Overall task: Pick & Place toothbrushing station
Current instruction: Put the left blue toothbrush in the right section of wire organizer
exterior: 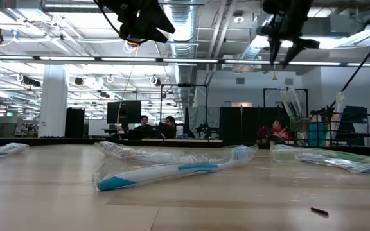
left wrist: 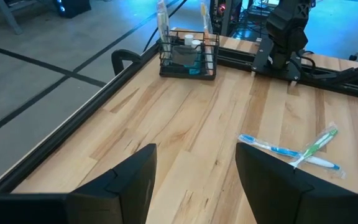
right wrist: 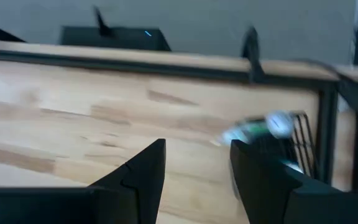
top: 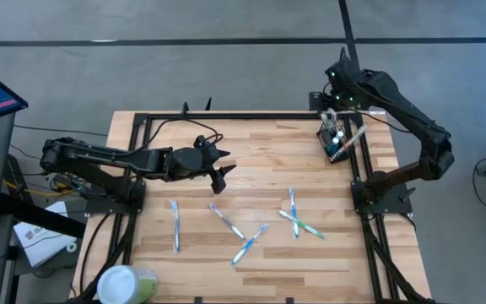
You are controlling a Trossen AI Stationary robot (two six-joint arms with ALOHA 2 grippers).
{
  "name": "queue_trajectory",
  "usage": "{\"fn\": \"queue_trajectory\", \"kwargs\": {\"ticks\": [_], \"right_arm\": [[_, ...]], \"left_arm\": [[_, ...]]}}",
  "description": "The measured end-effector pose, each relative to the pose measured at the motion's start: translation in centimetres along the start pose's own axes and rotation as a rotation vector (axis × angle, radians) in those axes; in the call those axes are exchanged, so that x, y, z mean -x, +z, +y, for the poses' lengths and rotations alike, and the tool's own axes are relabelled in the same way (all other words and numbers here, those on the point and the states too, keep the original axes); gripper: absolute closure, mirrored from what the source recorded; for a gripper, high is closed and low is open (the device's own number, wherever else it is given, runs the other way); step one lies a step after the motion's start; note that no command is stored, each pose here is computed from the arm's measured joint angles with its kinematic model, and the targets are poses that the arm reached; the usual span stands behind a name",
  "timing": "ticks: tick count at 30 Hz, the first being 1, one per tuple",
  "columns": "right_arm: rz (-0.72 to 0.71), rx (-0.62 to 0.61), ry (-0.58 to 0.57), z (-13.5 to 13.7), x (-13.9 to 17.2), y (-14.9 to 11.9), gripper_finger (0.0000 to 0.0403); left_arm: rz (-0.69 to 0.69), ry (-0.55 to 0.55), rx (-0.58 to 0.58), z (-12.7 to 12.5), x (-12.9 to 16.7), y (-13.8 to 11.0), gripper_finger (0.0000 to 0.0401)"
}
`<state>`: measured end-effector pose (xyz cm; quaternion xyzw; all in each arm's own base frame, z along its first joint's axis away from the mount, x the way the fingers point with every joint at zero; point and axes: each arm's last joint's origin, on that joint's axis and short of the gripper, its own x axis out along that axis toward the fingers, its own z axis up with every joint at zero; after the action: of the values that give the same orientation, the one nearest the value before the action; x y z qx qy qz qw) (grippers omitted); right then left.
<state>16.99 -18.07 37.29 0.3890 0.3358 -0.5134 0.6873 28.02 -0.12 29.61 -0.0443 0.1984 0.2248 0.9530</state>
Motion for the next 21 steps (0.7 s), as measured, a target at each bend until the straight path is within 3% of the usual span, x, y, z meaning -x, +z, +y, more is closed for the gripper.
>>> {"fn": "queue_trajectory", "kwargs": {"ticks": [8,15,21], "right_arm": [[-0.118,0.226,0.138,2.7,4.0,0.2,0.0231],[-0.074,0.277,0.373,5.0,6.2,-0.9,0.0244],[-0.063,0.398,0.472,7.1,7.6,-3.0,0.0256]], "left_arm": [[0.005,-0.027,0.008,-0.1,0.0,0.0,0.0187],[0.007,-0.058,0.012,-0.2,0.0,0.0,0.0187],[0.016,-0.105,0.06,-0.3,0.0,0.0,0.0187]]}}
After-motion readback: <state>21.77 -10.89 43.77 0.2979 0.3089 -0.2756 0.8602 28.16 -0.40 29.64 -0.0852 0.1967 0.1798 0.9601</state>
